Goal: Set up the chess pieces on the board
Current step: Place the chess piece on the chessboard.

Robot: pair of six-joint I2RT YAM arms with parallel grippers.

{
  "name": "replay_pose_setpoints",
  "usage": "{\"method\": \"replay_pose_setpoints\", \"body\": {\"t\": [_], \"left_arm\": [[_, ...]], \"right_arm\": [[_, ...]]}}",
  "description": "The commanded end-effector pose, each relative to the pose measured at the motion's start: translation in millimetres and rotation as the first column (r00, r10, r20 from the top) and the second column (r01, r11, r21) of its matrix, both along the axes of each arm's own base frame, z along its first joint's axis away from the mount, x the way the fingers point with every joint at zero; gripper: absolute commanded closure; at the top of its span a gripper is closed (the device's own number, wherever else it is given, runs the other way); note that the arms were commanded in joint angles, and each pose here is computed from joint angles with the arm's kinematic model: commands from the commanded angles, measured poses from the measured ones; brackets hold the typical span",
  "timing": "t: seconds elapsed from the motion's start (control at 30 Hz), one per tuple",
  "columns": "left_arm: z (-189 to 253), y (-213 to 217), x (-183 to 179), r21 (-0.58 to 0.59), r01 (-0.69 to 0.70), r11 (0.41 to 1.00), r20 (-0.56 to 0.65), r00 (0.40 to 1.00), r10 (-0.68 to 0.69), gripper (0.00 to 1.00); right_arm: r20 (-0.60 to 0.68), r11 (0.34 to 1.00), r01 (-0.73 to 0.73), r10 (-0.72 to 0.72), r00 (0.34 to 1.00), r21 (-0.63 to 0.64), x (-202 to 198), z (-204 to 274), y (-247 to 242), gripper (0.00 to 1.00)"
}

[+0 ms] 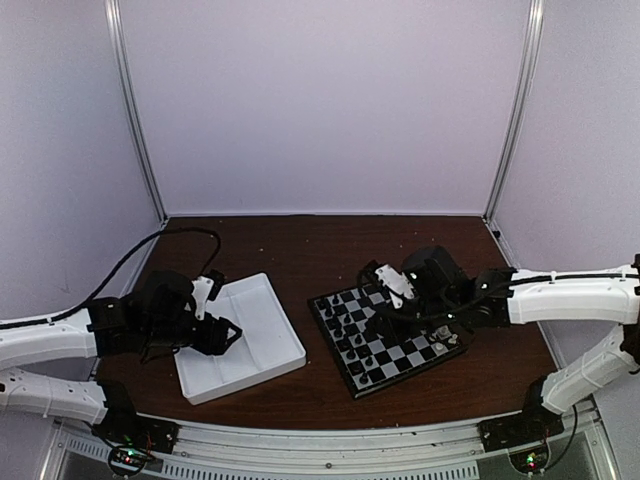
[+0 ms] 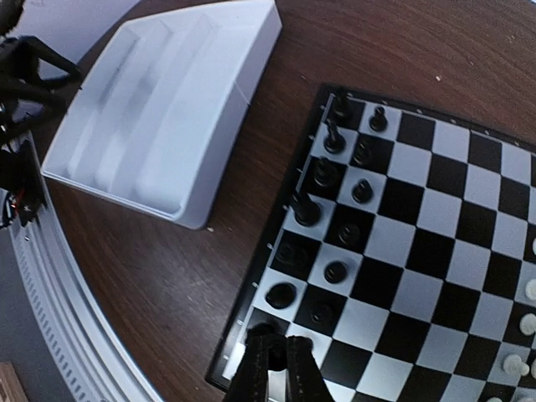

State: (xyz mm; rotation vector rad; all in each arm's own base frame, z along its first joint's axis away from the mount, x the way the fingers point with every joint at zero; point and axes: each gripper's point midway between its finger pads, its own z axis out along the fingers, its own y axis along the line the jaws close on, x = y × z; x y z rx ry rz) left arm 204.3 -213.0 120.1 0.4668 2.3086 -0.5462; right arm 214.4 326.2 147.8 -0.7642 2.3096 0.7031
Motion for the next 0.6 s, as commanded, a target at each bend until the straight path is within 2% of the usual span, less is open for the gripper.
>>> {"method": "replay_pose_setpoints", "body": {"t": [0.0, 0.07, 0.17, 0.4, 0.57], "left_arm": [[11.7, 61.3, 20.3, 0.194, -0.344, 0.919, 0.034, 0.938, 0.344, 0.37], [12.3, 81.2, 19.1, 0.243, -0.428, 0.870, 0.034, 0.901, 0.433, 0.38], [5.7, 96.5, 18.9, 0.266, -0.483, 0.834, -0.011, 0.864, 0.503, 0.47], [-35.3, 103.0, 20.4, 0.285, -0.498, 0.819, -0.196, 0.806, 0.559, 0.52], [-44.2, 99.9, 25.4, 0.282, -0.503, 0.817, -0.228, 0.792, 0.566, 0.51]], "right_arm": [[0.110, 0.997, 0.040, -0.033, 0.993, -0.064, -3.1, -10.7, -34.0, 1.00], [0.130, 0.997, 0.046, -0.038, 0.991, -0.057, -6.1, -13.5, -39.5, 1.00], [0.156, 0.997, 0.055, -0.045, 0.987, -0.055, -8.9, -16.6, -45.5, 1.00], [0.175, 0.997, 0.044, -0.031, 0.984, -0.069, -14.0, -37.5, -45.1, 1.00], [0.175, 0.996, 0.018, -0.004, 0.985, -0.082, -20.3, -49.9, -36.2, 1.00]]}}
